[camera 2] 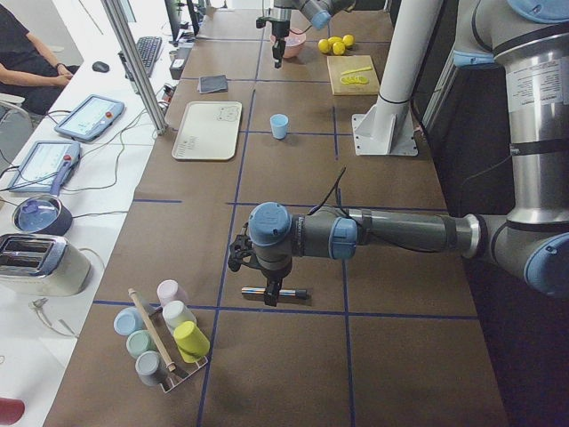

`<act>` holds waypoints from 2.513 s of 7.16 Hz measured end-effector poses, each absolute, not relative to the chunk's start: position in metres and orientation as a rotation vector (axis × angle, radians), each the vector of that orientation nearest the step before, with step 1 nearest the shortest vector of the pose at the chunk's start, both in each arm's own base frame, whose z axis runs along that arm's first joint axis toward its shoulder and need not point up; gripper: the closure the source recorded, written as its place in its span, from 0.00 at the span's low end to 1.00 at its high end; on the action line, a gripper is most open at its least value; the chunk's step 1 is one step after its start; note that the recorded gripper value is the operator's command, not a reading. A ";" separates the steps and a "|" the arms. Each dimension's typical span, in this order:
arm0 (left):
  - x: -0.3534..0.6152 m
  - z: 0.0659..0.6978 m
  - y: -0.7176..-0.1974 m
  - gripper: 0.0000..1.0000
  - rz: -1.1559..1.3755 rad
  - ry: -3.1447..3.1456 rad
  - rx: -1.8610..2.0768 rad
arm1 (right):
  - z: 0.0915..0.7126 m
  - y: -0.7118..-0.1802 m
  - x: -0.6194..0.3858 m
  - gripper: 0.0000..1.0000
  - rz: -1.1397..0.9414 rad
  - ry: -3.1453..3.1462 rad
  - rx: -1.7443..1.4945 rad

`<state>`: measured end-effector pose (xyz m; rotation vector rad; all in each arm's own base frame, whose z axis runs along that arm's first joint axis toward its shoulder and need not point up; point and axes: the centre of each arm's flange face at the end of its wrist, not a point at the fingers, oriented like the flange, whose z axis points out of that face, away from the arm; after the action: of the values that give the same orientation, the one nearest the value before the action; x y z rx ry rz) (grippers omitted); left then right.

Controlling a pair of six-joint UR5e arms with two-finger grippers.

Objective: Mash ice and strawberries in cup
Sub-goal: 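Carry the ice cube to the cup and open the right gripper, then move the left gripper over the red strawberry while the right gripper returns to the bowl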

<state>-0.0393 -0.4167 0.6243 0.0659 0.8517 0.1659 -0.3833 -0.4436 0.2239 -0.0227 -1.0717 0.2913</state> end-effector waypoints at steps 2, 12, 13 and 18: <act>-0.039 0.624 -0.417 0.00 0.166 0.852 0.066 | 0.180 -0.432 -0.485 0.99 0.379 -1.060 -0.022; -0.039 0.622 -0.417 0.00 0.167 0.853 0.070 | 0.152 -0.424 -0.558 0.02 0.416 -1.052 0.012; -0.039 0.622 -0.417 0.00 0.168 0.853 0.070 | 0.154 -0.429 -0.542 0.02 0.420 -1.060 0.002; 0.070 0.581 -0.432 0.00 0.080 0.949 0.047 | 0.280 -0.444 -0.285 0.01 0.297 -1.012 -0.037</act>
<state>0.0700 -0.4317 0.5805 0.0472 0.9495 0.0803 -0.2853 -0.4442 0.2795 -0.0373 -1.0120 0.2975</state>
